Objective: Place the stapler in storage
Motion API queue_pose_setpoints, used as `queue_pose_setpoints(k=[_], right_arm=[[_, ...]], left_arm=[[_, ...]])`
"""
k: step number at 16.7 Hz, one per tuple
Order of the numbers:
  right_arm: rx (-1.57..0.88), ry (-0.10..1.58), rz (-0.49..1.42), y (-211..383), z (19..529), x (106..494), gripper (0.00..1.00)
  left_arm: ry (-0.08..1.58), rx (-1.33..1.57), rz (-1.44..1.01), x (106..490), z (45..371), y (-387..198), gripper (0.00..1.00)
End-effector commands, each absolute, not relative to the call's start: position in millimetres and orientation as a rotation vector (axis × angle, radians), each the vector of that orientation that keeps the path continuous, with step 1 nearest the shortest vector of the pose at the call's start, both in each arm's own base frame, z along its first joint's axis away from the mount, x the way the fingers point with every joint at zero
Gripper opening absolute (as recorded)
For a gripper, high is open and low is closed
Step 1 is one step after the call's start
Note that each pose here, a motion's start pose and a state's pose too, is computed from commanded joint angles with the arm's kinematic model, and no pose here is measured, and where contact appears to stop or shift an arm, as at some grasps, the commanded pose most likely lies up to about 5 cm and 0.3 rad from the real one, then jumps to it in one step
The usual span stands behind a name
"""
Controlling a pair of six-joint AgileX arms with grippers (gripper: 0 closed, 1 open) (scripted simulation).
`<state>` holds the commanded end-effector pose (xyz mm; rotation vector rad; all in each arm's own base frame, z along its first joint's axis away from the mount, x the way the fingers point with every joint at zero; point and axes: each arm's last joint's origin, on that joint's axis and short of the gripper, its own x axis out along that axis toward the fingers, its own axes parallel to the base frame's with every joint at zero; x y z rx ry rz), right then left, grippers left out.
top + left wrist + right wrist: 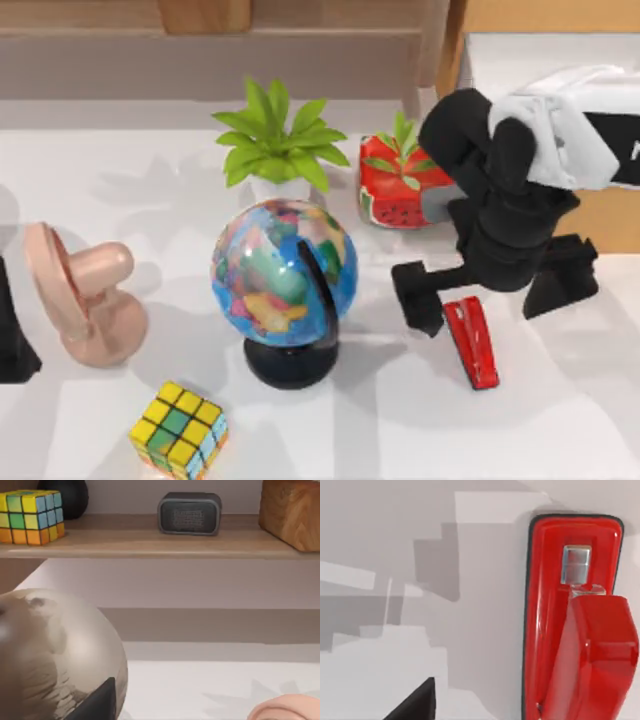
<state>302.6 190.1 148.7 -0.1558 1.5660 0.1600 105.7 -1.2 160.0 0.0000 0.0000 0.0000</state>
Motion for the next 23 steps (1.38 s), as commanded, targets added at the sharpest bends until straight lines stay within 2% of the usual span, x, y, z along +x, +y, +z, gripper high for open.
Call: queue_pose_setpoints(k=[4,8,21,23], right_arm=[[-0.155,1.565,0.161,190.6,119.8,302.0,1.00],[-0.156,1.566,0.160,190.6,118.6,301.9,1.00],[-0.156,1.566,0.160,190.6,118.6,301.9,0.02],[-0.156,1.566,0.160,190.6,118.6,301.9,0.00]], left_arm=[[0.000,0.000,0.000,105.7,160.0,-1.2,1.00],[0.000,0.000,0.000,105.7,160.0,-1.2,1.00],[0.000,0.000,0.000,105.7,160.0,-1.2,1.00],[0.000,0.000,0.000,105.7,160.0,-1.2,1.00]])
